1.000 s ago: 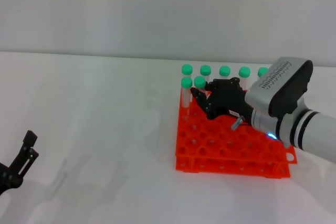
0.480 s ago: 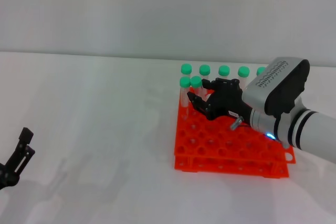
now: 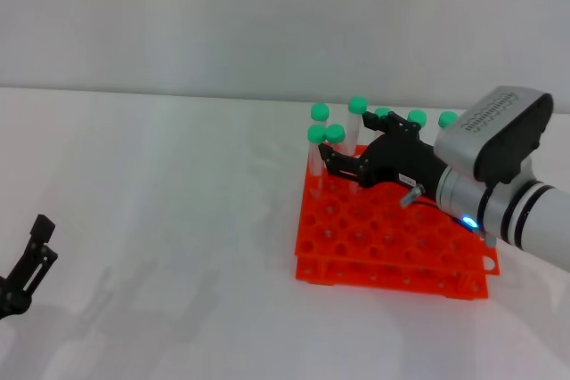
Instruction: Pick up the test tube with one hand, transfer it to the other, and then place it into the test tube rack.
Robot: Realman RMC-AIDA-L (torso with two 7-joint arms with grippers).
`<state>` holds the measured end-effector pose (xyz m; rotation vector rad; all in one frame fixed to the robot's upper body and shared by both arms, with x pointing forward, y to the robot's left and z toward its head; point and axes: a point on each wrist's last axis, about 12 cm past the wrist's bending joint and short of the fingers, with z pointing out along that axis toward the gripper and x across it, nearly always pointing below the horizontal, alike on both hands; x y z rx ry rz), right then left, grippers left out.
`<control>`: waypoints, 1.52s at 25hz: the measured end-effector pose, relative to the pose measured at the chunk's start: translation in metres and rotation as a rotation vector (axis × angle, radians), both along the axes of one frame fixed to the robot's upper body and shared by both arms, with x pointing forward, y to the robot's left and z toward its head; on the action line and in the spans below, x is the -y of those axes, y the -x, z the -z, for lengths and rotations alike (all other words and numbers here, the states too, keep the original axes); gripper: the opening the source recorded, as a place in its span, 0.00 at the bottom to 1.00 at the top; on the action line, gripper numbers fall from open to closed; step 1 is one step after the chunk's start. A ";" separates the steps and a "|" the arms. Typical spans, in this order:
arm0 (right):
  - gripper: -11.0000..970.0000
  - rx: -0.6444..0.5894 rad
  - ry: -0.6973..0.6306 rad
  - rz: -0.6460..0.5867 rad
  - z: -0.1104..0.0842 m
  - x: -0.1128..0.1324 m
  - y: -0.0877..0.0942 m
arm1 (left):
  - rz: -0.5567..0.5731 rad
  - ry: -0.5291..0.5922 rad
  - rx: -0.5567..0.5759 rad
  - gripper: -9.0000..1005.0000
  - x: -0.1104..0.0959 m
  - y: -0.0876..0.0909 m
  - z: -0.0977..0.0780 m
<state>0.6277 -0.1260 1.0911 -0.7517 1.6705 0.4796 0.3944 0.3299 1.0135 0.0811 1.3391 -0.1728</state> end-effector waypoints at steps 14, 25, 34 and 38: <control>0.89 0.009 -0.180 0.035 0.002 0.034 0.020 | 0.001 -0.001 0.012 0.89 -0.002 -0.002 -0.002; 0.89 0.107 -0.354 0.226 0.002 0.101 0.030 | -0.048 0.012 0.033 0.89 -0.006 -0.008 -0.005; 0.88 0.175 -0.245 0.446 0.021 0.156 0.035 | -0.171 0.111 0.008 0.89 -0.019 -0.021 -0.004; 0.89 0.209 -0.173 0.517 0.027 0.170 0.038 | -0.184 0.104 -0.023 0.89 -0.020 -0.028 -0.001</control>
